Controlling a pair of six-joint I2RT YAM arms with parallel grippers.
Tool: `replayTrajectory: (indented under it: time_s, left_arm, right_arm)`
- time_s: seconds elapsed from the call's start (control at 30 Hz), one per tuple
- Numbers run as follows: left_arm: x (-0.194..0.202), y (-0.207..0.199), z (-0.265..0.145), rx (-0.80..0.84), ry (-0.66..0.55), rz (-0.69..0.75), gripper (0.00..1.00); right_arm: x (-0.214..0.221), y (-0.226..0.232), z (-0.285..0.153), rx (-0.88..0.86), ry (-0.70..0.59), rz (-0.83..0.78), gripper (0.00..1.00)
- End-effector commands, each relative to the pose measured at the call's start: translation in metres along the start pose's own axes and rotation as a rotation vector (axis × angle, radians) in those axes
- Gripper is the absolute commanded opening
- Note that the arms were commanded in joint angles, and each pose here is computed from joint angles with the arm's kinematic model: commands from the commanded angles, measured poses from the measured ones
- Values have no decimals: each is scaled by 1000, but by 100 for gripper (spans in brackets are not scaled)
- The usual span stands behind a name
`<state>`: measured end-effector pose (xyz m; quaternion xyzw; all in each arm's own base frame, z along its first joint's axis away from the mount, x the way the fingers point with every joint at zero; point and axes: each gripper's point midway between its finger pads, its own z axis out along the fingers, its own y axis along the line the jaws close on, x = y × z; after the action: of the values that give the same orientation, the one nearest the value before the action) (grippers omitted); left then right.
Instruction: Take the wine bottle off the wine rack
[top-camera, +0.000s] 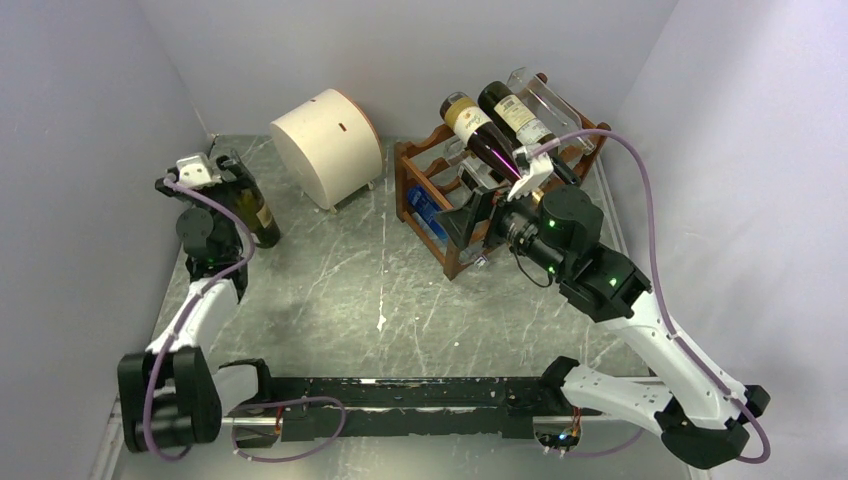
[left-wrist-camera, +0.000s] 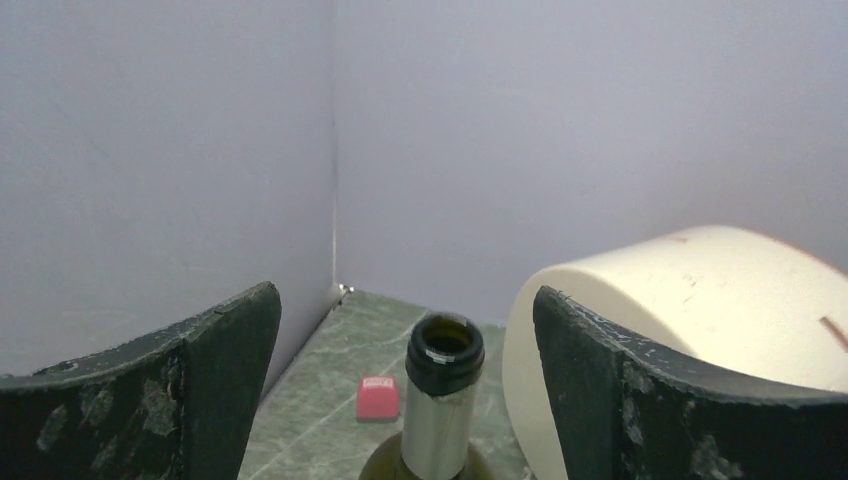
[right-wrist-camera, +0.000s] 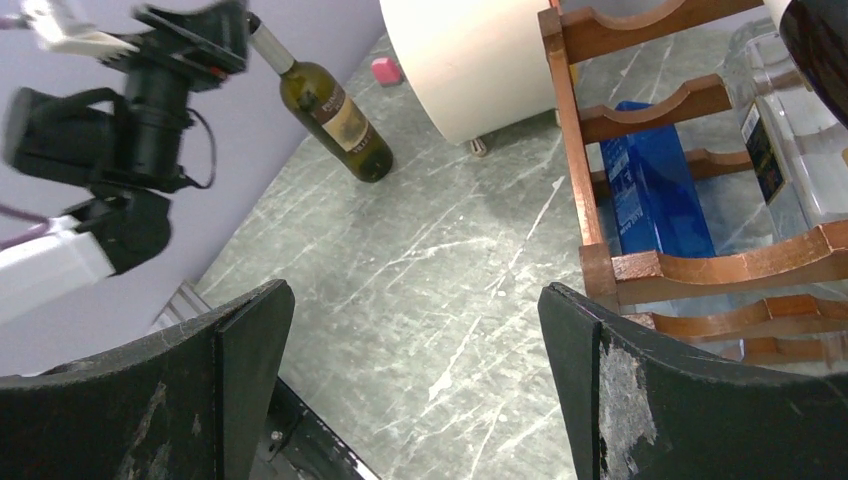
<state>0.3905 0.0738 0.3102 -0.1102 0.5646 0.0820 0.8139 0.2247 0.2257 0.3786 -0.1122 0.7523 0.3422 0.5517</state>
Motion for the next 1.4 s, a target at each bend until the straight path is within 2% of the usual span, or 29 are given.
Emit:
replayTrajectory:
  time_s: [0.0, 0.1, 0.27, 0.5, 0.63, 0.93, 1.1, 1.23, 1.37]
  left_arm:
    - [-58, -1, -7, -56, -78, 16, 99]
    - [-91, -26, -17, 18, -121, 59, 99]
    - [-127, -95, -45, 259, -172, 69, 99]
    - [-130, -188, -85, 595, -126, -64, 99]
    - [-134, -220, -109, 708, -120, -103, 99]
    - [-147, -244, -139, 798, -124, -150, 99]
    - [-147, -247, -142, 813, -120, -163, 99]
    - [-146, -248, -142, 815, -115, -165, 99]
    - [-143, -248, -141, 806, -113, -153, 99]
  right_arm:
    - [-6, -3, 2, 24, -2, -30, 98]
    - [-4, -16, 4, 94, 18, -70, 98]
    - [-10, -46, 6, 256, 30, -170, 98]
    - [-23, -92, 20, 520, 77, -322, 100]
    - [-35, -129, 37, 574, 105, -293, 100]
    - [-43, -191, 47, 550, 141, -204, 97]
    - [-36, -189, 67, 442, 191, -285, 94]
    - [-39, -208, 86, 483, 218, -334, 94]
    - [-34, -226, 97, 518, 297, -404, 89]
